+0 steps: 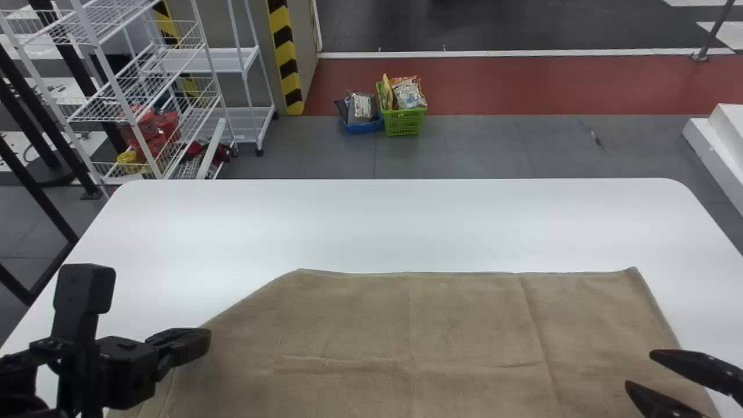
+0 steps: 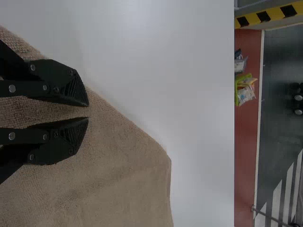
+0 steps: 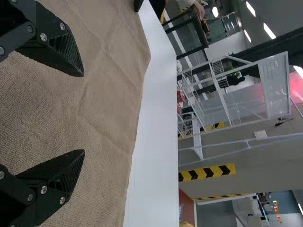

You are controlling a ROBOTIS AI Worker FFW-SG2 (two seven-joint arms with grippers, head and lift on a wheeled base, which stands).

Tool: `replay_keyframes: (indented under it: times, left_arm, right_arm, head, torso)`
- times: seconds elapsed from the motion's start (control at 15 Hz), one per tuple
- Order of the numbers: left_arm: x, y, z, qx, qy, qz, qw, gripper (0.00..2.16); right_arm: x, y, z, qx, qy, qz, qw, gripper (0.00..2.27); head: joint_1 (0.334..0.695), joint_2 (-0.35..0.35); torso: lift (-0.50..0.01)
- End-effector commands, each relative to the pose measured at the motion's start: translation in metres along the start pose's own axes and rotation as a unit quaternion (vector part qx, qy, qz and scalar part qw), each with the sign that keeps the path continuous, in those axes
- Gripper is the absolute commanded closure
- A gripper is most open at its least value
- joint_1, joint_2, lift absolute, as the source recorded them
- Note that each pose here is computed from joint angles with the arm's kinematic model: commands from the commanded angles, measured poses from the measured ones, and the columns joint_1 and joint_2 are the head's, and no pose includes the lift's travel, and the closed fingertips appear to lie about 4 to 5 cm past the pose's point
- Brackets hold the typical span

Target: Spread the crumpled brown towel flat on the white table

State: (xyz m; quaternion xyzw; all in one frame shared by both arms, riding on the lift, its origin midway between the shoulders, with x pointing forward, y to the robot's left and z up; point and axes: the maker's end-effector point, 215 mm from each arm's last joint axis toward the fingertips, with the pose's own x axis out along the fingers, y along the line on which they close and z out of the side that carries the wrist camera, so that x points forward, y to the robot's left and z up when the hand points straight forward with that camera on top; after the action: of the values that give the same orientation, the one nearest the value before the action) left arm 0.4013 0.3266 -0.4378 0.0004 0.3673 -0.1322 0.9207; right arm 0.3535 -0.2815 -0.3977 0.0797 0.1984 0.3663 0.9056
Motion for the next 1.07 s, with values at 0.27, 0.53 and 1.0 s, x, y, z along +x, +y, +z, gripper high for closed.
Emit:
replay_keyframes:
  times: [0.27,0.53,1.0]
  left_arm:
    - [-0.035,-0.031,-0.003,0.031,-0.017,-0.017,0.9992,1.36]
    - [-0.032,-0.019,-0.007,0.027,-0.012,0.003,0.9995,0.3]
    - [-0.019,-0.004,0.001,0.04,-0.023,0.026,0.9986,0.15]
  right_arm:
    - [0.002,0.003,-0.002,0.003,0.0,0.008,1.0,0.3]
    - [0.001,0.002,-0.005,0.007,0.001,0.007,1.0,0.3]
    - [-0.001,0.0,-0.005,0.007,0.0,0.005,1.0,0.3]
  head:
    - [0.695,0.059]
    - [0.695,0.054]
    - [0.695,0.059]
  torso:
    - [-0.123]
    - [-0.123]
    - [-0.123]
